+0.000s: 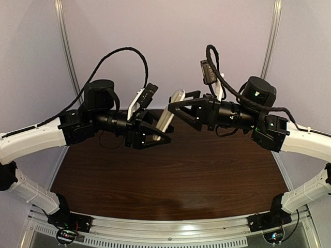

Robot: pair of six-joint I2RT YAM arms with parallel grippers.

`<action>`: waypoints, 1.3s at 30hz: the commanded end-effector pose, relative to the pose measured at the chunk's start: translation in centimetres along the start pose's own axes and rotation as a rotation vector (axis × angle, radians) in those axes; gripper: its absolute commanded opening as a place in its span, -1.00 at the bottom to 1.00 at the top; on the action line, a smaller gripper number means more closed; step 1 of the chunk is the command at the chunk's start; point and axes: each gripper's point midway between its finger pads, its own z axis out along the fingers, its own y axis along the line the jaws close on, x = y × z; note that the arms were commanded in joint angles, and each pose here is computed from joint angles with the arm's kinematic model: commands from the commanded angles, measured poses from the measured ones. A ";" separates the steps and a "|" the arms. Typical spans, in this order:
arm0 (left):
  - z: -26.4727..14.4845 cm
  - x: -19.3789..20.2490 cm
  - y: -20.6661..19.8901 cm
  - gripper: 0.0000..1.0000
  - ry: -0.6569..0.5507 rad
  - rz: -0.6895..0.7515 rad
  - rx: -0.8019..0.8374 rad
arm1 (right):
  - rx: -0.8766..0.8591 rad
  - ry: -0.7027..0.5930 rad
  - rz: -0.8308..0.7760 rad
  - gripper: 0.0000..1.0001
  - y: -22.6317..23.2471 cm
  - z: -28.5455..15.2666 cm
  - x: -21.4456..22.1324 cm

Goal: Load the batteries into the remote control
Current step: Pass from the left arm to the right, then place the remote control at the center of the board.

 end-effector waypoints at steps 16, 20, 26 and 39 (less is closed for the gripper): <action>-1.2 -0.7 1.0 0.66 -0.045 0.042 -0.092 | 0.067 0.000 0.005 -0.31 -0.8 -0.4 -1.0; -3.5 -0.5 2.0 0.95 -0.046 0.028 -0.185 | 0.190 0.053 0.026 -0.35 -3.9 -1.5 -0.2; -8.3 -0.4 5.6 0.95 -0.094 -0.038 -0.479 | 0.422 0.298 0.060 -0.42 -9.2 -3.0 5.0; -18.9 6.1 15.0 0.95 -0.059 -0.367 -1.073 | 0.716 0.744 0.122 -0.44 -16.8 -6.3 16.8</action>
